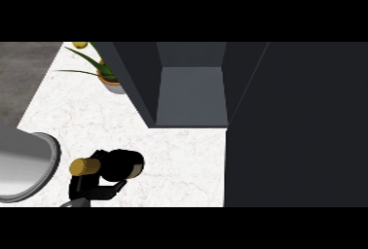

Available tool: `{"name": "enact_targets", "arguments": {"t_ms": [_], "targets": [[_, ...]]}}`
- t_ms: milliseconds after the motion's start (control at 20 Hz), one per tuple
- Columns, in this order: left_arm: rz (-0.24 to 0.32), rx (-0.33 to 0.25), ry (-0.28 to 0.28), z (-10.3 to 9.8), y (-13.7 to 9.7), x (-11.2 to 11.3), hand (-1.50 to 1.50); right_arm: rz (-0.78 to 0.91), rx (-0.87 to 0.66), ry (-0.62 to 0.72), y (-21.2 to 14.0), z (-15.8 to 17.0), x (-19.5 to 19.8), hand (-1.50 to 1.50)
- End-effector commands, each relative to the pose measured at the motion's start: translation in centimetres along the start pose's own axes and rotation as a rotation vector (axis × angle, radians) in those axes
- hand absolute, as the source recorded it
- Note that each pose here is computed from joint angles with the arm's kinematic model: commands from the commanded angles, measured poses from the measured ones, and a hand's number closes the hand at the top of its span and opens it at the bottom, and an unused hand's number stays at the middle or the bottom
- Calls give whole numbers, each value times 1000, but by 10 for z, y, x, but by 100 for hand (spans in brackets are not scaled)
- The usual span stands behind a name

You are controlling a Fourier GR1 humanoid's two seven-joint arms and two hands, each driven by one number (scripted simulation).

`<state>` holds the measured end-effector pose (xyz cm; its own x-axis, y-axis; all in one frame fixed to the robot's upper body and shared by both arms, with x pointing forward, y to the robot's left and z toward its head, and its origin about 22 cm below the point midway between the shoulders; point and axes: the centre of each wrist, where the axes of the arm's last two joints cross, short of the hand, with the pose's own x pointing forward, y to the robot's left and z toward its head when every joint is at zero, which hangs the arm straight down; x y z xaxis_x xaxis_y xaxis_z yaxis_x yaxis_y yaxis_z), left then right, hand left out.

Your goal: Pick up the wine, place it into the cabinet and close the cabinet

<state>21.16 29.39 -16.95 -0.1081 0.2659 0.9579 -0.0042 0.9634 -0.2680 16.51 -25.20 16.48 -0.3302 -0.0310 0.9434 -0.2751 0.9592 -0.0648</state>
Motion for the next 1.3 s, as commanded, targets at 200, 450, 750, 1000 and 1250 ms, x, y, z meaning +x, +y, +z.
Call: {"name": "enact_targets", "arguments": {"t_ms": [200, 450, 750, 1000, 1250], "targets": [[105, -2, -14, 68, -5, -10, 150, 15, -15, -4, -4, 3, -4, -150], [142, -60, -70, 71, -29, 6, 150, 15, -9, -9, 4, -2, 3, -150], [131, -75, -93, 58, -50, 51, 150, -5, 6, -1, 1, -9, -10, -150], [142, -108, -96, 56, -82, 103, 150, -16, 5, -8, -6, 0, -6, -150], [163, -117, -127, 34, -118, 130, 150, -22, 2, -15, 4, 3, -3, -150]]}}
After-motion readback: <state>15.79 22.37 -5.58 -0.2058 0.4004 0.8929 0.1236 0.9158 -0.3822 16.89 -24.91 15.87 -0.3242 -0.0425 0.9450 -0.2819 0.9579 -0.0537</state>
